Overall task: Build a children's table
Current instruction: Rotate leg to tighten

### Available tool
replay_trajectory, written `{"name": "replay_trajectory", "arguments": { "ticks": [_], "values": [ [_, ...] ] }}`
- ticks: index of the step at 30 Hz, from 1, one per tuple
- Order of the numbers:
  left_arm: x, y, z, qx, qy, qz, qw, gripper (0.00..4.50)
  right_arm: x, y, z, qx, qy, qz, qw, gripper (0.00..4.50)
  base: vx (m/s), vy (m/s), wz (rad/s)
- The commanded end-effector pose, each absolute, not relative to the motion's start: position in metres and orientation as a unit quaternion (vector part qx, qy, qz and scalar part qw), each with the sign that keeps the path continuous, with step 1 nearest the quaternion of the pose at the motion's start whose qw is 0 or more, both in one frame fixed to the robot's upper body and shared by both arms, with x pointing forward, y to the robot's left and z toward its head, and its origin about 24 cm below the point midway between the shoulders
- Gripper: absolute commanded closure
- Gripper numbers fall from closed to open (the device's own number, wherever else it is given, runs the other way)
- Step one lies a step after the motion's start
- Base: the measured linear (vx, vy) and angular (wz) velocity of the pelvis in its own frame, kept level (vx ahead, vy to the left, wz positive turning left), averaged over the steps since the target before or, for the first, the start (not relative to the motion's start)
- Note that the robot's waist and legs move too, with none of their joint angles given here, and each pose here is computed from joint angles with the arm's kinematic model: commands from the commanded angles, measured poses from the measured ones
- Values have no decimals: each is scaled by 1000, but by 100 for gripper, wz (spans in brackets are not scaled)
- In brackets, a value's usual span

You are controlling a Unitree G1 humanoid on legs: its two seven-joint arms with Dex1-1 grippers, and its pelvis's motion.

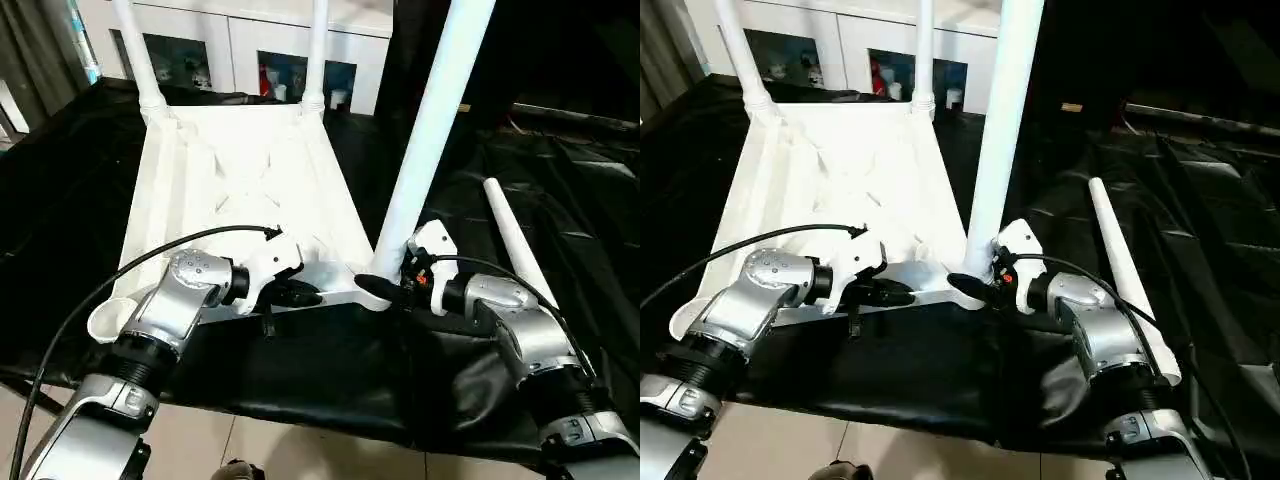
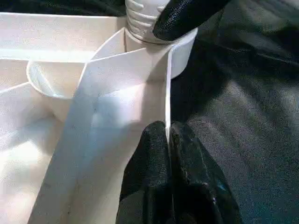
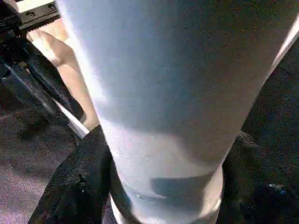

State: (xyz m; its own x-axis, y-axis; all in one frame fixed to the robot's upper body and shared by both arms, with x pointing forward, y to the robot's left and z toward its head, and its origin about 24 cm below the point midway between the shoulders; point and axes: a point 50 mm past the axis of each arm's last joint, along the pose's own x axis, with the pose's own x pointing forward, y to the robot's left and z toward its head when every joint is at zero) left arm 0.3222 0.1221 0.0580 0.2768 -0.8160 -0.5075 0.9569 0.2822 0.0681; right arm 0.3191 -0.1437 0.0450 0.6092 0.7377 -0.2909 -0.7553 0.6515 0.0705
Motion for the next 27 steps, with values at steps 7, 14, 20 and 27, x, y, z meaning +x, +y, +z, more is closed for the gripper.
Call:
{"name": "replay_trajectory", "arguments": {
  "ticks": [7, 14, 20, 27],
  "values": [
    [341, 79, 48, 136, 200, -466, 851, 450, 334, -143, 14, 1, 216, 172, 961, 178, 0, 0, 0],
    [344, 53, 52, 147, 192, -455, 857, 450, 341, -119, 15, 26, 215, 130, 968, 178, 0, 0, 0],
    [343, 60, 51, 153, 187, -463, 852, 450, 343, -109, 28, 19, 158, 199, 967, 108, 0, 0, 0],
    [331, 96, 46, 174, 184, -529, 810, 450, 329, -138, 37, -33, 139, 349, 926, 61, 0, 0, 0]
  ]
}}
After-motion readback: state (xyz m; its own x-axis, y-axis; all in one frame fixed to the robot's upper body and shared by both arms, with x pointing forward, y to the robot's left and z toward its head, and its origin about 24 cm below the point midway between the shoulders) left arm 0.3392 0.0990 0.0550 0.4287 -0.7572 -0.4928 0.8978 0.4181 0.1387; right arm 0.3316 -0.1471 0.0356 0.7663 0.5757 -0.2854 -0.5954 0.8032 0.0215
